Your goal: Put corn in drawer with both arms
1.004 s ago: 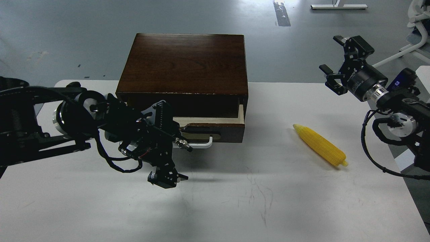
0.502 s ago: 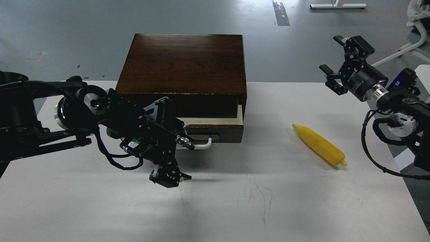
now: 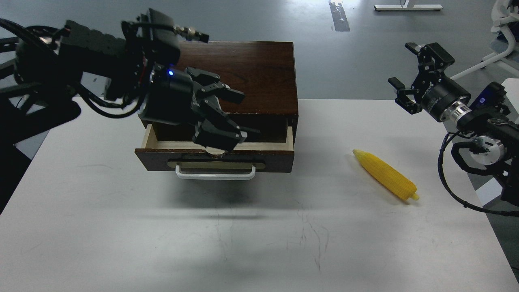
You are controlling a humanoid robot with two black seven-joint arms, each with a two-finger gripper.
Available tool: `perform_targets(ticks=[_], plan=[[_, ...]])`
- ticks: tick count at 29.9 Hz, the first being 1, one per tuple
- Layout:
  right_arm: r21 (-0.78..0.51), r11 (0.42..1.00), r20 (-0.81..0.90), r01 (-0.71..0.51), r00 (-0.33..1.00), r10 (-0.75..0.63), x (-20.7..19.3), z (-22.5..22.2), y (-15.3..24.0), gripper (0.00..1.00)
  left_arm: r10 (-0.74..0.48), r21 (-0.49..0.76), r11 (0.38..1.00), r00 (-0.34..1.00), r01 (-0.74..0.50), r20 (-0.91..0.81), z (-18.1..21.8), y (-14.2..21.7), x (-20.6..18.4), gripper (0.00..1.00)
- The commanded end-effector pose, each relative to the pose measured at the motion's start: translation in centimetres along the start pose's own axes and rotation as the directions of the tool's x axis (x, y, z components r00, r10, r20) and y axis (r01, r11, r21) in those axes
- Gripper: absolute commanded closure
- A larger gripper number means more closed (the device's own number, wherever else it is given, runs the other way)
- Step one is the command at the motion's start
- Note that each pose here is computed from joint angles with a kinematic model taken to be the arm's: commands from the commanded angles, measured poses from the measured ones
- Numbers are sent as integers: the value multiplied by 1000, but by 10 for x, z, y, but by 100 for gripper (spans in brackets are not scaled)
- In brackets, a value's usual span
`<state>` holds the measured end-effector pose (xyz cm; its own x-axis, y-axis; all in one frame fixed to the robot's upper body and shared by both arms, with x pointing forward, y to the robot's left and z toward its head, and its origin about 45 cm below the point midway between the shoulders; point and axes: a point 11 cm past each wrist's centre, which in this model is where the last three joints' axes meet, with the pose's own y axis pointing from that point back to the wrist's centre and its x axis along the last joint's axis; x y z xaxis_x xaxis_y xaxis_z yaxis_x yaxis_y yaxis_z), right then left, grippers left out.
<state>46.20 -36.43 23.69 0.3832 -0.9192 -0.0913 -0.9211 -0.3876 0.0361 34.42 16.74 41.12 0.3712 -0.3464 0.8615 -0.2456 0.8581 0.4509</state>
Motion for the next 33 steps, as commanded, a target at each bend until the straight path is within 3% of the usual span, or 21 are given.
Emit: perform_targets(ticks=[1, 3, 7, 9, 17, 22, 26, 33], plan=[[3, 1000, 1, -2, 1000, 2, 0, -1, 0, 0, 178, 0, 983, 956, -183, -234, -14, 36, 21, 1], [9, 1000, 4, -3, 1000, 3, 0, -2, -1, 0, 311, 46, 946, 855, -321, -416, -35, 65, 29, 1], [14, 1000, 9, -8, 1000, 8, 2, -4, 0, 0, 442, 129, 870, 636, -476, -632, -66, 94, 20, 1], [24, 999, 3, -26, 1000, 26, 11, -10, 5, 0, 499, 206, 798, 430, -566, -752, -87, 110, 5, 1], [4, 1000, -10, -20, 1000, 20, 11, -6, 7, 0, 551, 478, 610, -95, -632, -829, -138, 150, -69, 1], [-36, 999, -54, -13, 998, 11, 18, -6, 18, 0, 570, 608, 528, -284, -593, -771, -161, 164, -113, 1], [-83, 996, -114, 38, 992, -47, 17, -14, 28, 0, 580, 663, 514, -349, -544, -736, -171, 162, -146, 1], [-254, 956, -465, 146, 848, -253, 16, -48, 38, 0, 544, 645, 496, -372, -581, -752, -171, 150, -140, 1]])
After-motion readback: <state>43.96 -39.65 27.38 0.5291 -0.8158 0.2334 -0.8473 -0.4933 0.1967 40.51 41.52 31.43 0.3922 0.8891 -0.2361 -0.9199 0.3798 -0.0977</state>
